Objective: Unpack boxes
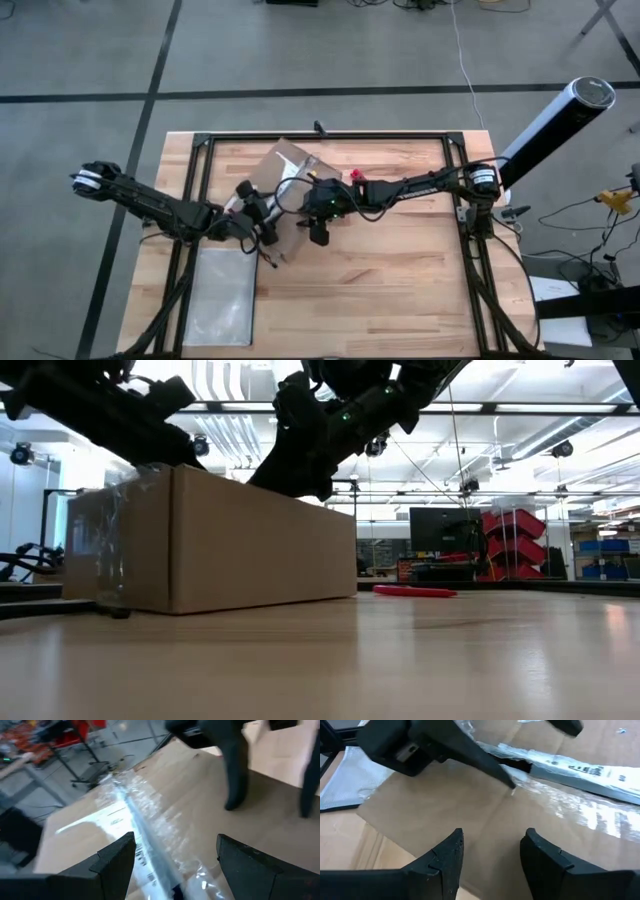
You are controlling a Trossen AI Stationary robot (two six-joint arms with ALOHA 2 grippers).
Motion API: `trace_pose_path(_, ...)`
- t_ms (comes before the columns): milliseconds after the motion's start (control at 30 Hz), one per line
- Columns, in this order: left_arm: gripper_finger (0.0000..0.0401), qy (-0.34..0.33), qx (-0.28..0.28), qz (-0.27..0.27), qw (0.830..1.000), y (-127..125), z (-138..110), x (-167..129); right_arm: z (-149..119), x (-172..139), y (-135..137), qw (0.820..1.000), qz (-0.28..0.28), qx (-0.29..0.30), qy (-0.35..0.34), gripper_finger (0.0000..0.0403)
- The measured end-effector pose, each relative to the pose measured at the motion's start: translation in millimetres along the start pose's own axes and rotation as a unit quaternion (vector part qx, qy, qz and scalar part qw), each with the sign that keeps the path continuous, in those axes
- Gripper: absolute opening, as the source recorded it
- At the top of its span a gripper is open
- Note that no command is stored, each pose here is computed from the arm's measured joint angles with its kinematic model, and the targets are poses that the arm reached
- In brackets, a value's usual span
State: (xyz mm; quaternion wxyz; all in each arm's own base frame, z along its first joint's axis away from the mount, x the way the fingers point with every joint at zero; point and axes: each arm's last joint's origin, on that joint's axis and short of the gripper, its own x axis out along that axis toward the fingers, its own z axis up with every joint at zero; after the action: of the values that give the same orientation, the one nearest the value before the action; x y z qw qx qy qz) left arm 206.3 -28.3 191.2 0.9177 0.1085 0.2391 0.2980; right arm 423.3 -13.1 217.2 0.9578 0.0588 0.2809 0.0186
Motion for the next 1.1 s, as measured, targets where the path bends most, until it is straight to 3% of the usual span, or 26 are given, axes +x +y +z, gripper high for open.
trace_pose_path(500, 0.0257, 0.026, -0.002, 0.020, 0.999, 14, -4, -2, -1, 0, 0, 1.000, 0.002, -0.009, 0.005, 0.0169)
trace_pose_path(667, 0.0257, -0.010, -0.035, 0.006, 0.999, 24, 19, -15, 10, -3, -3, 0.999, -0.005, -0.035, -0.002, 0.0169)
trace_pose_path(900, 0.0257, 0.008, -0.109, -0.039, 0.993, 37, 40, -31, 24, -13, -18, 0.987, -0.123, -0.093, 0.040, 0.0172)
trace_pose_path(1100, 0.0257, 0.100, -0.150, -0.013, 0.983, 48, 38, -42, 20, -19, -51, 0.975, -0.181, -0.101, 0.078, 0.0174)
